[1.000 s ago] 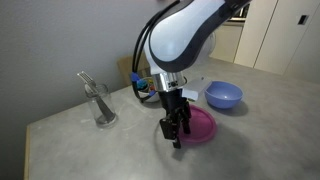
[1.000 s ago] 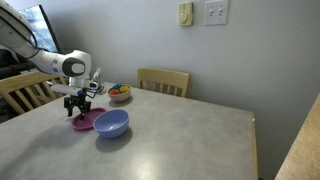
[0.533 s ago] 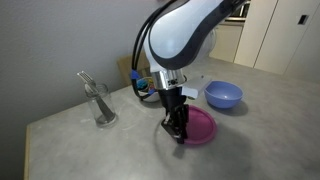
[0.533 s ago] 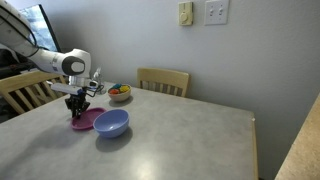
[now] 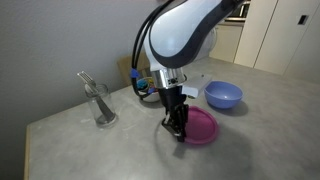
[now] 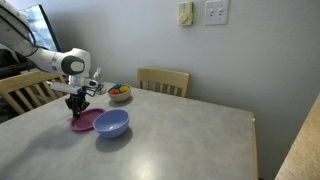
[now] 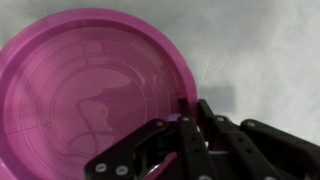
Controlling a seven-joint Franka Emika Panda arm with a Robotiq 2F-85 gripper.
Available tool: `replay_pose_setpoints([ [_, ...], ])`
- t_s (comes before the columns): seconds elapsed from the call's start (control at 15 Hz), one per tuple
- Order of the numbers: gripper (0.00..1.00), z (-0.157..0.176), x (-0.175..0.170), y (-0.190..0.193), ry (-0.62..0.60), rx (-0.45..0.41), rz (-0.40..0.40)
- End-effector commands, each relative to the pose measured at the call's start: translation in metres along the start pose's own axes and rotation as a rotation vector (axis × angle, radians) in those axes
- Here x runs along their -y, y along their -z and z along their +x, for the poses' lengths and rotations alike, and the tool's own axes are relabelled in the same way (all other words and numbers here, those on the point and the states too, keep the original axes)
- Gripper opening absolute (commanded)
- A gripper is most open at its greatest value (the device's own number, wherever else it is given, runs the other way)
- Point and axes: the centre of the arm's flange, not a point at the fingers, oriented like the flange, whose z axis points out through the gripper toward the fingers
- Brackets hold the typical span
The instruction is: Put the plate on the blue bowl
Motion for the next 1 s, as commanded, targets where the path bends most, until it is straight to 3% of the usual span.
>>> replay_pose_setpoints([
  [0.0,0.03,-0.015,0.006,0.007,-0.014,0.001,-0.024],
  [0.53,0.03,-0.021,0.042,0.042,-0.025,0.008,-0.143],
  [0.93,0.03,-0.028,0.051,0.063,-0.061,0.05,-0.232],
])
